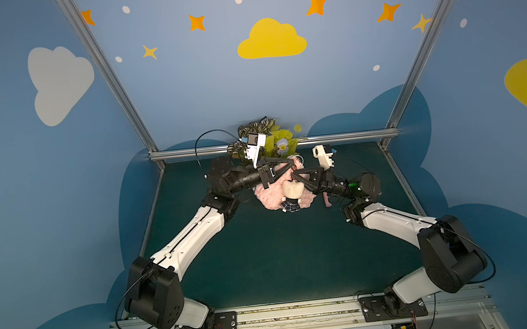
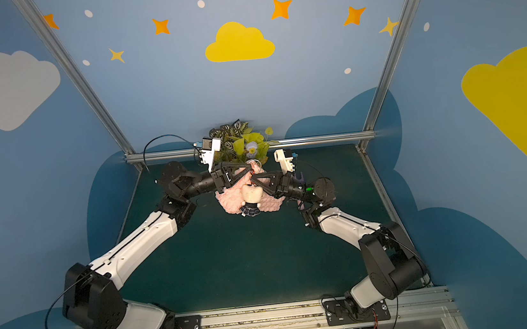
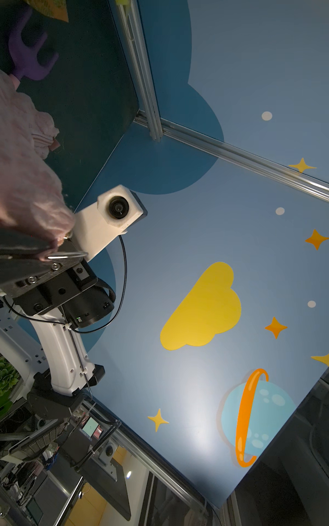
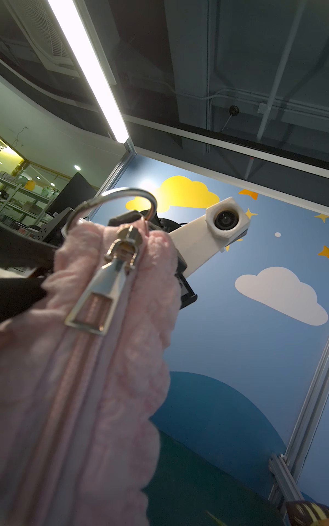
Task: Remove the decoration from the bag
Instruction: Remove the decoration item from the bag.
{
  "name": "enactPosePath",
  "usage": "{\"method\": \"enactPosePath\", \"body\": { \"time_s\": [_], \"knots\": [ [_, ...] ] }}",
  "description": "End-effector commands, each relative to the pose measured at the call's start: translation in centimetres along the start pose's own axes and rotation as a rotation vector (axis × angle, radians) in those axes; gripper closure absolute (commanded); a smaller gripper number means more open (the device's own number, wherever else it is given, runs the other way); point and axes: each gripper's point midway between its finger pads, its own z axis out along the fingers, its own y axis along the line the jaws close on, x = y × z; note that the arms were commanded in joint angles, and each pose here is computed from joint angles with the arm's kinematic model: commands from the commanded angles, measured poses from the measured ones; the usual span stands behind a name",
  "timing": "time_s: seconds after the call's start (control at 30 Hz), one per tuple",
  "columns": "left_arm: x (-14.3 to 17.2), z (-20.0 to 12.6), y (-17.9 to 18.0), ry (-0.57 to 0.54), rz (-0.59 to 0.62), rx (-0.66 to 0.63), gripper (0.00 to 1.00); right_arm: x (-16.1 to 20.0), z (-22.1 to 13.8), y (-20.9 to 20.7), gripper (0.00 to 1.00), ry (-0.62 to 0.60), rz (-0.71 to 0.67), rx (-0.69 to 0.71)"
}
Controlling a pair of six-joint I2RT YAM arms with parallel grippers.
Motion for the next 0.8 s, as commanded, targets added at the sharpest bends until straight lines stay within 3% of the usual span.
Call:
{"method": "enactPosePath", "body": {
  "time_s": [0.0,0.4,0.6,0.77],
  "knots": [
    [6.1,0.6,-2.7,0.22,-0.072,0.143,0.98,-5.6,-0.6,7.1,1.0,-0.244,-0.134,-0.15],
    [8.5,-0.2,-0.5,0.276,-0.016,0.018,0.98,-6.8,-1.7,6.8,1.0,-0.286,-0.122,-0.138],
    [6.5,0.2,-2.6,0.22,-0.046,0.104,0.98,-7.5,-2.3,2.8,1.0,-0.326,-0.065,-0.072],
    [3.4,0.6,-5.2,0.169,-0.15,0.231,0.98,-8.3,-3.1,0.0,1.0,-0.366,-0.03,-0.023]
  ]
}}
